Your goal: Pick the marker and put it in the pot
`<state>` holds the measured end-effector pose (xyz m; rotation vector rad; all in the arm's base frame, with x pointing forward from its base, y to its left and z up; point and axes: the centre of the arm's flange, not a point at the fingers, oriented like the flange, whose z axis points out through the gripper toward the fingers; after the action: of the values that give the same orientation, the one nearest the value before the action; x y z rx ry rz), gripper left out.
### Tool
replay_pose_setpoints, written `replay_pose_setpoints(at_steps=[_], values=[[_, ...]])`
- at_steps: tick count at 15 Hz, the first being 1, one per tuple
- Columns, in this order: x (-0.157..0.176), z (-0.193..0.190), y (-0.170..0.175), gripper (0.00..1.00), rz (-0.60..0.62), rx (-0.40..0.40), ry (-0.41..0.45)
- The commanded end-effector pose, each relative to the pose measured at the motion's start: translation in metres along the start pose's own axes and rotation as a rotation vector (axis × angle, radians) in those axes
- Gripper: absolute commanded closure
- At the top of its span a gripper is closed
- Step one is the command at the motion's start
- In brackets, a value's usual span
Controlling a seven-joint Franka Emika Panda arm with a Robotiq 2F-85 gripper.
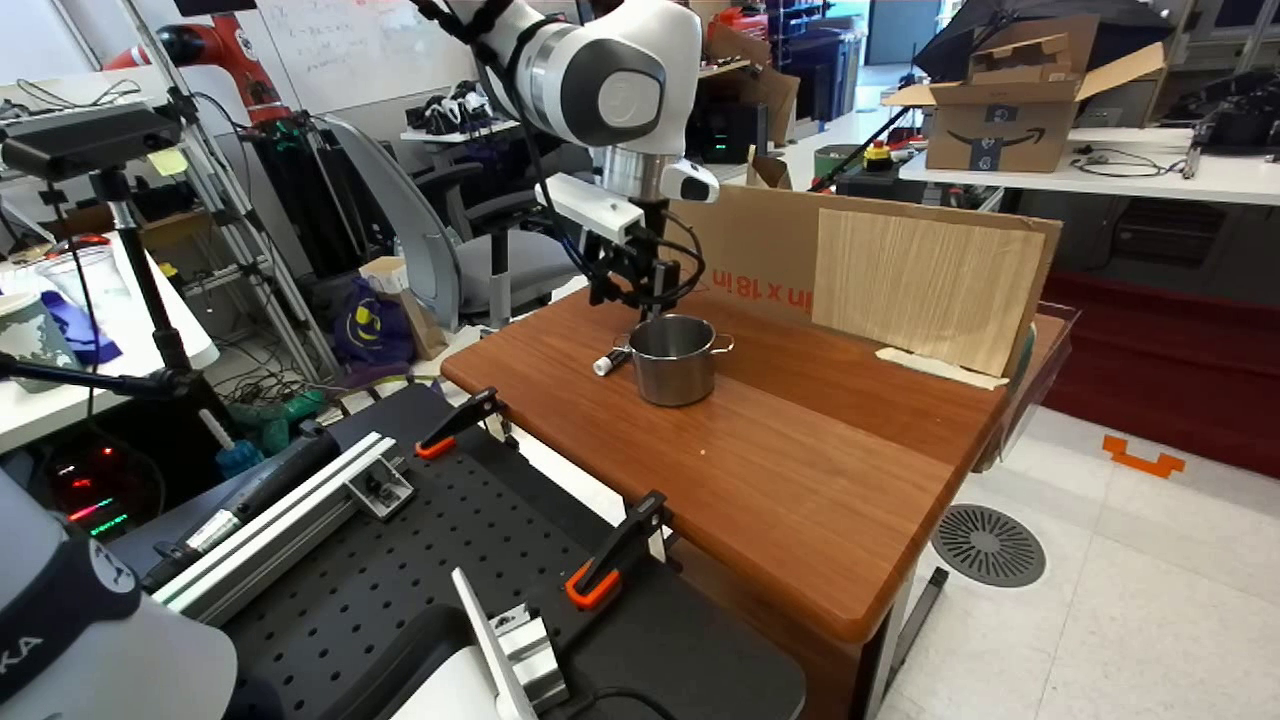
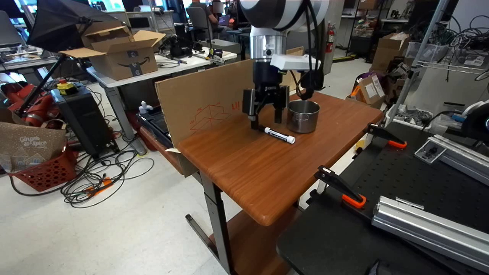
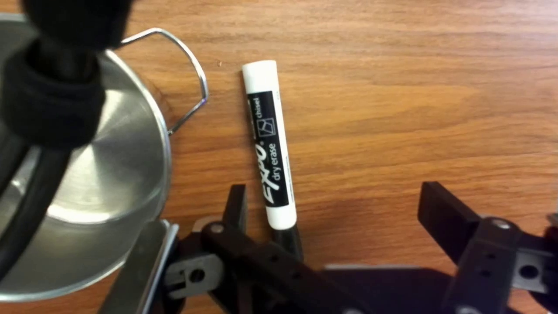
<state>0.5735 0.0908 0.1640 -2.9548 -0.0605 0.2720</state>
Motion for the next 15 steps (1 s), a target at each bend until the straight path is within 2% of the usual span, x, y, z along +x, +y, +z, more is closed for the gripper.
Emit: replay_pose_setpoints(at_steps=[1, 10, 15], values=[[0.012, 0.005, -0.001, 0.0, 0.01, -0.02, -0.028], [0.018, 0.006, -0.004, 0.0, 0.022, -0.035, -0.042], [0.02, -0.008, -0.007, 0.0, 0.015, -0.03, -0.012]])
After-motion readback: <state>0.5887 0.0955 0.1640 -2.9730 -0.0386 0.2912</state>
